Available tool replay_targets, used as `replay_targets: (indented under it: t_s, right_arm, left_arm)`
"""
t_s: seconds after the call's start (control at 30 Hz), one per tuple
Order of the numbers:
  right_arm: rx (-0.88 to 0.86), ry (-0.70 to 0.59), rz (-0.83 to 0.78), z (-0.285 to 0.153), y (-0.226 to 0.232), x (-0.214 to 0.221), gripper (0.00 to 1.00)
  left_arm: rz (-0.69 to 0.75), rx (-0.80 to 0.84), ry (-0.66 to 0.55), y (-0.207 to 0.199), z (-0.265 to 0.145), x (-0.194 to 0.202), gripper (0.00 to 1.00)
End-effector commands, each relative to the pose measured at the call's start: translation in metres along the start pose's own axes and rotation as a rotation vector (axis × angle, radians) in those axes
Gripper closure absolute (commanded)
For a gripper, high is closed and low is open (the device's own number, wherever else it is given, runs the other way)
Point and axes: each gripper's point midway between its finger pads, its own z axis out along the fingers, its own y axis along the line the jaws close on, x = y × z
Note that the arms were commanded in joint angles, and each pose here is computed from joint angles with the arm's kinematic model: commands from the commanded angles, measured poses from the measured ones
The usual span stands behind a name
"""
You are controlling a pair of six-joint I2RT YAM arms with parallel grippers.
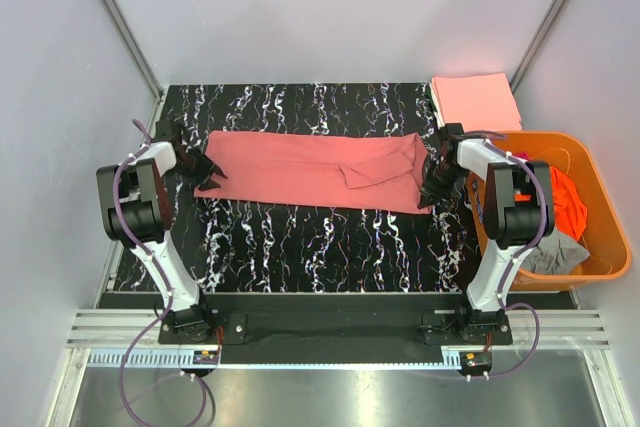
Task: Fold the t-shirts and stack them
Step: Fold the tshirt
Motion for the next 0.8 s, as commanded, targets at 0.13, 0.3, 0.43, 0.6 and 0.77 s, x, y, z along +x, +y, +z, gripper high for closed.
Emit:
replay_targets:
  t_s: [0.13,0.3,0.43,0.6,0.77]
  right_arm:
    - [0.113,-0.016,0.002,0.01,-0.028,-0.006,0.98]
    - [0.131,-0.019,0.006,0.006,-0.034,-0.003,0.96]
    - [0.146,0.024,0.013,0.022,-0.041,0.003,0.95]
    - [0.1,-0.023,0.004,0.006,-0.029,-0.007,0.86]
    - [-0.026,-0.148,0.002,-0.049,0.012,-0.042,0.67]
  left_arm:
    - [0.021,-0.054,-0.052,0.016,-0.002,-0.016,0.59]
    - [0.014,-0.051,-0.062,0.017,-0.008,-0.018,0.59]
    - [0.029,-0.047,-0.093,0.013,-0.019,-0.023,0.59]
    - [0.049,-0.03,-0.139,0.002,-0.038,-0.034,0.59]
    - [0.068,0.01,-0.182,-0.015,-0.055,-0.043,0.58]
